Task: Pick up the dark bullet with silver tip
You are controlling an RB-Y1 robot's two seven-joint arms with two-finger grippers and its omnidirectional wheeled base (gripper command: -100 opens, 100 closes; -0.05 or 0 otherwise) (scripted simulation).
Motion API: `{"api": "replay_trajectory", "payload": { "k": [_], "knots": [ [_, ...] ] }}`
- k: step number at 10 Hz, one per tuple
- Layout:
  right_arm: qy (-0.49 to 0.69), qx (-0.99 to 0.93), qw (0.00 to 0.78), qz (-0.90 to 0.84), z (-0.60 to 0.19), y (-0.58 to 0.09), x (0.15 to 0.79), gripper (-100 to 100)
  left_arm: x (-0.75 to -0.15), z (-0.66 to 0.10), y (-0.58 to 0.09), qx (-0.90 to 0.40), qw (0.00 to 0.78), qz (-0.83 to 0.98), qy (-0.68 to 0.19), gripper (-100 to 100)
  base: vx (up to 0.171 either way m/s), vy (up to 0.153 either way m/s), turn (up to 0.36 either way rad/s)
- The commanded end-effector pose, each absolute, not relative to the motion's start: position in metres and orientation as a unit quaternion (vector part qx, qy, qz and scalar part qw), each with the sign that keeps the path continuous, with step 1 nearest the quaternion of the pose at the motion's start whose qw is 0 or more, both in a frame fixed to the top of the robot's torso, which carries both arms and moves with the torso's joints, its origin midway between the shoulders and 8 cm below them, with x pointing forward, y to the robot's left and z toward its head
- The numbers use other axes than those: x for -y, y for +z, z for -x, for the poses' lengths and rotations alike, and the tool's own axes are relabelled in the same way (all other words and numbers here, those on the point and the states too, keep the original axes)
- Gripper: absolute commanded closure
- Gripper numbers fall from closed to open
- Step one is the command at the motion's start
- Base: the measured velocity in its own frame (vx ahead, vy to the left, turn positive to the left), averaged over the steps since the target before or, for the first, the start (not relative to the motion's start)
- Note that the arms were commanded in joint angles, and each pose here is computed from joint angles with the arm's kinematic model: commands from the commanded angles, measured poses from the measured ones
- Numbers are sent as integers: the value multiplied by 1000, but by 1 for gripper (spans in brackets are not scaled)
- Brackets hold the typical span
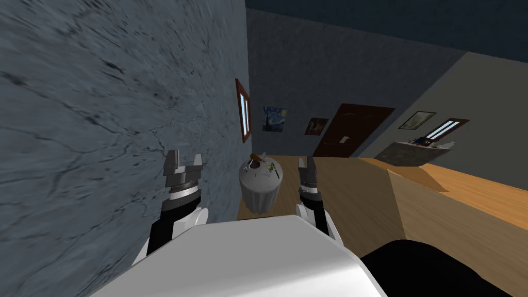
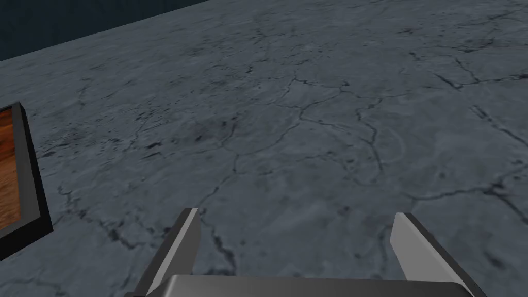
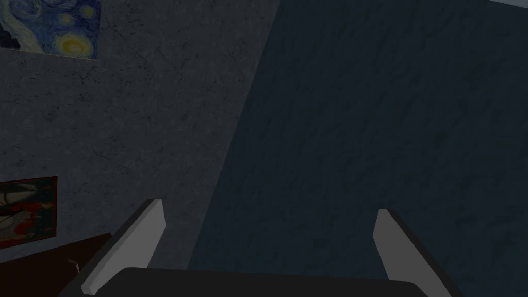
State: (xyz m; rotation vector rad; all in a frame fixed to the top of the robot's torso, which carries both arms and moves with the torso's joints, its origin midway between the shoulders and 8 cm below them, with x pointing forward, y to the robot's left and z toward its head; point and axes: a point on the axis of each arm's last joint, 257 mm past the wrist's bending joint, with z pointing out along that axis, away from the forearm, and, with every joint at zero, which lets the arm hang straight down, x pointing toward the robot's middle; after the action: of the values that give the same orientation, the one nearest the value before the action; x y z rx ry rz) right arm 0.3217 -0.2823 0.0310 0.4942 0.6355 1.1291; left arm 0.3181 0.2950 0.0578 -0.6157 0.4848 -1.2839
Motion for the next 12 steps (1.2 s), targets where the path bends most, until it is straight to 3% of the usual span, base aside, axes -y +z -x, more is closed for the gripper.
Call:
{"api": "replay_trajectory", "payload": {
  "k": [1,12],
  "knots": [
    [522,-303,767,-216,-323,32,278,-100,-295,-318,58,-220,730,280,-583,0,-14,-34,384],
    [495,-459,721,-158,-355,-40,251,-100,-293,-319,58,-221,728,279,-586,0,-39,-107,390]
  ]
}}
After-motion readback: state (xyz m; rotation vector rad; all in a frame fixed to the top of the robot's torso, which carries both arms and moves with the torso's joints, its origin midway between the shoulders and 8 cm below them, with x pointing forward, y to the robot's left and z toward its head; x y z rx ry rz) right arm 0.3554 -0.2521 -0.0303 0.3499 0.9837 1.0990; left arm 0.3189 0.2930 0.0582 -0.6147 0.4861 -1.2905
